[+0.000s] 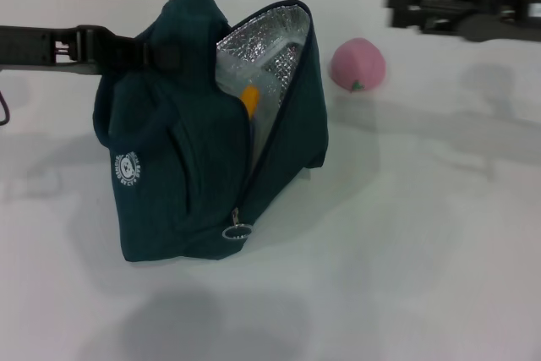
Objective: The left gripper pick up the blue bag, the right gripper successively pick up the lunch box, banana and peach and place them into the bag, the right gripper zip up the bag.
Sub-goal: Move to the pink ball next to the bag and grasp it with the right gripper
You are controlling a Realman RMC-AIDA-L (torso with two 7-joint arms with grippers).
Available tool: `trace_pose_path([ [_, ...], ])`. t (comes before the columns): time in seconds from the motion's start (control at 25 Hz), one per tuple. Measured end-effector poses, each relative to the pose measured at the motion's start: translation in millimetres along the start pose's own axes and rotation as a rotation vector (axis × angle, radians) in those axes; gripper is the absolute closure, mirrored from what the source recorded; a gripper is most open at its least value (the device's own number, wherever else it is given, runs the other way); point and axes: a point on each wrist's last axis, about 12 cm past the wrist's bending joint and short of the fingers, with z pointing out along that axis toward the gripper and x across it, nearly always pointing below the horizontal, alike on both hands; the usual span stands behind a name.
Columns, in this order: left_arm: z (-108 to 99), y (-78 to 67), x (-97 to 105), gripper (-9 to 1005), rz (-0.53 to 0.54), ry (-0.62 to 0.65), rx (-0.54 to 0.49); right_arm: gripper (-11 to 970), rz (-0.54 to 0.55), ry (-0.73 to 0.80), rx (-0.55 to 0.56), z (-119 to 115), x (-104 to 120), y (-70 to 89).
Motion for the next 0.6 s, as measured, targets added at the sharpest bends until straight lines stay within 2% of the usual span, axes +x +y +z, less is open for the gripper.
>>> trace_pose_path([
  [0.16,-1.8,0.4,1.9,960,-0.004,-0.01,0.002,248,-0.13,0.068,0.144,-24.6,-11.7,-0.8],
  [0.28,-1.9,0.5,1.8,960,-0.004,-0.012,0.002,249,-0.238,0.142,0.277,-30.9,-21.5,-0.7],
  [0.44,-0.5,0.1,0.7,960,-0.001,-0.013,0.004,251,-0.308,0.203,0.42,-19.8,-31.0,-5.3],
  [0.6,2.1,0.0,0.5,960,-0.001,-0.015,0.008,253,-0.31,0.248,0.523,6.7,-45.2,-11.2],
])
